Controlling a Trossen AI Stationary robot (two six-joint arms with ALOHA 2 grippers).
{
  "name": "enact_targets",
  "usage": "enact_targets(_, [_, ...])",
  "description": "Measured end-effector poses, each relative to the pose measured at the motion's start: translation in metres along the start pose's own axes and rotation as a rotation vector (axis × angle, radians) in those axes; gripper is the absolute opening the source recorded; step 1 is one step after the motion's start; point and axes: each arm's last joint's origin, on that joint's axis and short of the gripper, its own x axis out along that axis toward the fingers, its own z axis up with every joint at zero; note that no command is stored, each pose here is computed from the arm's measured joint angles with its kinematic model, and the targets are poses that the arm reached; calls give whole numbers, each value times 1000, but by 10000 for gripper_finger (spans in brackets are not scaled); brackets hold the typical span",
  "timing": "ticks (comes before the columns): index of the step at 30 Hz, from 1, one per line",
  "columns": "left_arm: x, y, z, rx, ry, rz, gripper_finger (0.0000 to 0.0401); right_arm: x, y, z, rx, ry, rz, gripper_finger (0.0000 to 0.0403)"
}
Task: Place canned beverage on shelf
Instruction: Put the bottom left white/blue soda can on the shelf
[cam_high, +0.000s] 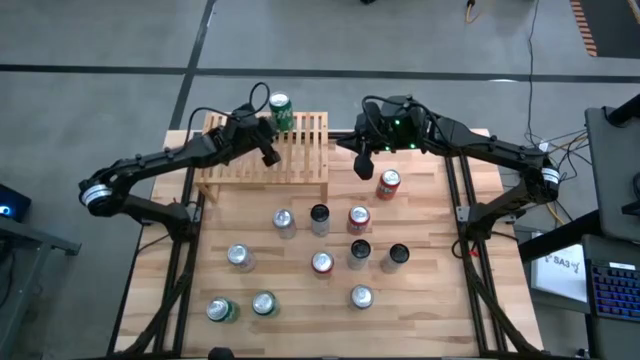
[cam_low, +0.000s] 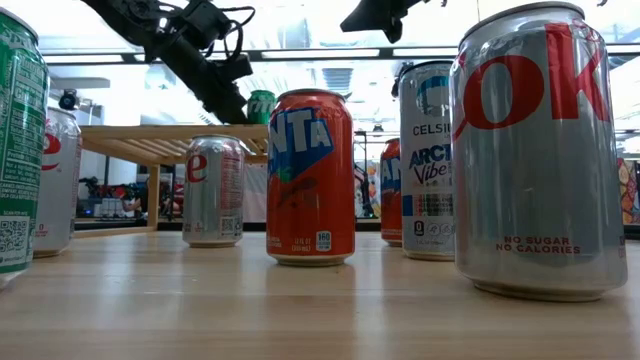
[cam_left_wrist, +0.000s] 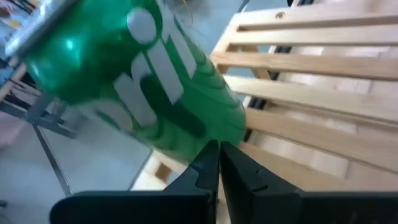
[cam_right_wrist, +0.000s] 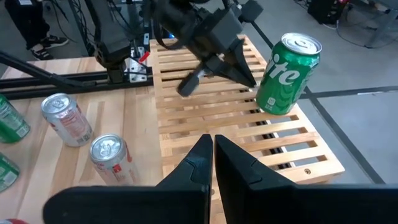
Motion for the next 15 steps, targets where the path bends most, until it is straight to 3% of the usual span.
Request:
enact_targets(5, [-26, -11, 2, -86, -1, -107, 0, 0, 1, -3, 37, 29, 8, 9])
enact_targets(15, [-109, -48, 27, -177, -266, -432, 0, 2, 22, -14, 155, 153, 70, 9])
